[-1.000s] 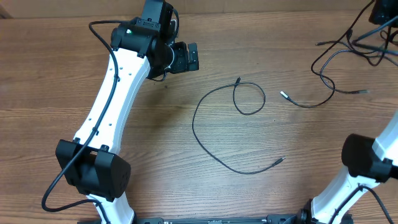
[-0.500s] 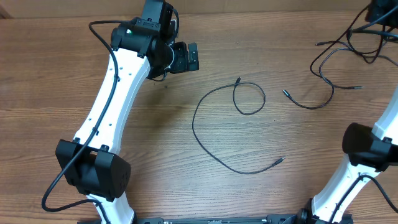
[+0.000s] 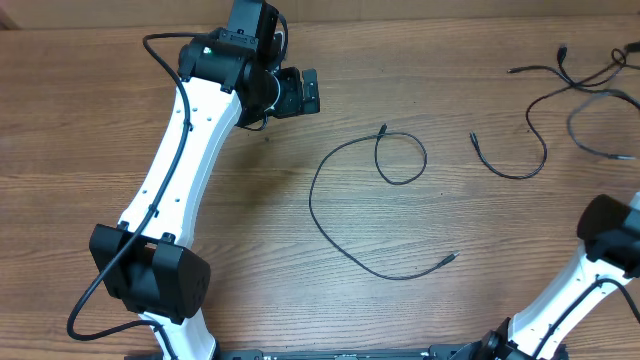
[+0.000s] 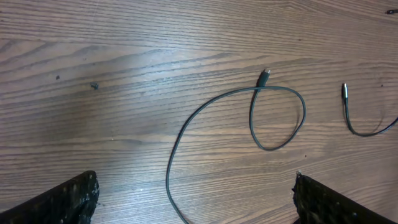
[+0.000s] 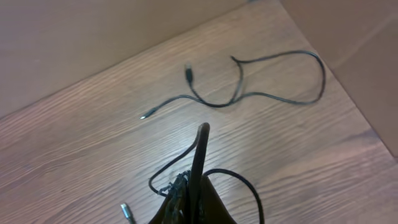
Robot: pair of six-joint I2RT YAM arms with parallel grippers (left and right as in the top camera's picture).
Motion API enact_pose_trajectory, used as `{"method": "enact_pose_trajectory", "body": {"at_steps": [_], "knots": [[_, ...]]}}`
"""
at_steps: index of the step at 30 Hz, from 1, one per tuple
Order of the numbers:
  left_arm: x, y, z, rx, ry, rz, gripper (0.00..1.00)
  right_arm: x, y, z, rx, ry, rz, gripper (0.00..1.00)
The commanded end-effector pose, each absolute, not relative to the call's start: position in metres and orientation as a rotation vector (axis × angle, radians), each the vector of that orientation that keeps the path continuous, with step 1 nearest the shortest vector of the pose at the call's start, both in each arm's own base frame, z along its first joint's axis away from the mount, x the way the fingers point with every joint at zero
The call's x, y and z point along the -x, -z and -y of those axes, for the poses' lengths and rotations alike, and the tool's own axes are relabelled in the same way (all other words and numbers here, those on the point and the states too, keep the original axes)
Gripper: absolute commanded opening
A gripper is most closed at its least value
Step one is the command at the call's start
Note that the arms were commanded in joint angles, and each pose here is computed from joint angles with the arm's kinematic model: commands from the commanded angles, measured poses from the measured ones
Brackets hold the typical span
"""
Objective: Untangle cables
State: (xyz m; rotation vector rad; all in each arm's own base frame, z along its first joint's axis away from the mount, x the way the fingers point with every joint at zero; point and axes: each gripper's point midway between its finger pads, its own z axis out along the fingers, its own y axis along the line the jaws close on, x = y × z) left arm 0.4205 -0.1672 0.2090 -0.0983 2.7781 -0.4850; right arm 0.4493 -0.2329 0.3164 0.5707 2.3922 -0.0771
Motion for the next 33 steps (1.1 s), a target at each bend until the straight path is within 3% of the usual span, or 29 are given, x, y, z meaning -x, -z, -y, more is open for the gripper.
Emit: {"method": "enact_pose_trajectory", "body": {"at_steps": [1,13,33], "knots": [[-0.423,-0.209,0.165,0.089,0.475,-2.771,1.00,-0.452,-0.299,0.258,-0.630,0.059,-2.390,0.04],[-0.423,-0.209,0.165,0.089,0.475,-2.771,1.00,-0.448,-0.223,0.335,-0.810,0.064,-2.426,0.04],[-0.423,-0.209,0.165,0.089,0.475,-2.771,1.00,-0.402,-0.103,0.432,-1.084,-0.023,-2.435,0.04]]}}
